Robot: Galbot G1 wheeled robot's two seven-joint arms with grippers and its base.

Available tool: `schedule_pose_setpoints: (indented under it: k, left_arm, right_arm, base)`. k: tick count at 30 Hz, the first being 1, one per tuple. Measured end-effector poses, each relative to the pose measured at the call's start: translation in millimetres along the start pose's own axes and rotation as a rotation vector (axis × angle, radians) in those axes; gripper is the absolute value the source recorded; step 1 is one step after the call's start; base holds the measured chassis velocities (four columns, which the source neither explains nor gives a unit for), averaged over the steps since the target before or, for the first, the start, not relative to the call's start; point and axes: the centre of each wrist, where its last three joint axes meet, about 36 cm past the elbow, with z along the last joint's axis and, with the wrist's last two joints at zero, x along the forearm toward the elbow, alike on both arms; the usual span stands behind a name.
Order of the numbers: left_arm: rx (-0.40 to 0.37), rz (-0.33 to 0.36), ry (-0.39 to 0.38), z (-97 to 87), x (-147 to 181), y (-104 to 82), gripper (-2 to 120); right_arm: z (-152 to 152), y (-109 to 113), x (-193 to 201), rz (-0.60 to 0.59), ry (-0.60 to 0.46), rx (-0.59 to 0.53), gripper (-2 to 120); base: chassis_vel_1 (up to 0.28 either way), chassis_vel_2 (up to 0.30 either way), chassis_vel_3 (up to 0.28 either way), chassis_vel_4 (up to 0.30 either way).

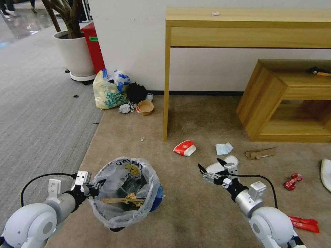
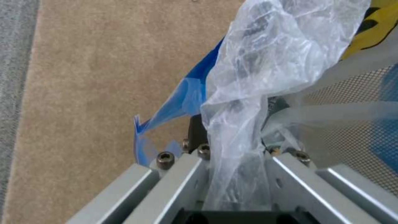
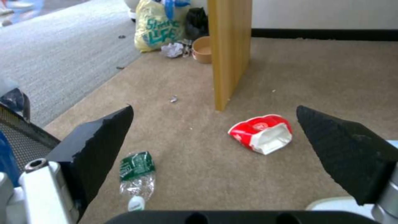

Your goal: Pick up the trash bin and place the garbage on the floor into it.

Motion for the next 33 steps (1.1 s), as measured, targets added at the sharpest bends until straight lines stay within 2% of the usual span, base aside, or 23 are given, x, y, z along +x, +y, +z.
schedule_pose_setpoints:
  k: [19,33]
  left_arm:
    - [0.003,0.003,-0.001,1.4,-1,-1.4,0]
    - [0.01,-0.021,-0.001,0.7,-2,8.0,0]
  right_arm:
    - [12,4,-1,-0.002,0.033,0.0,100]
    - [26,-1,-5,-0.022,0.093,0.024,100]
  base:
    - [0.024,0.128,-0.026,-0.135]
    - [0.02,0.125,-0.016,-0.124]
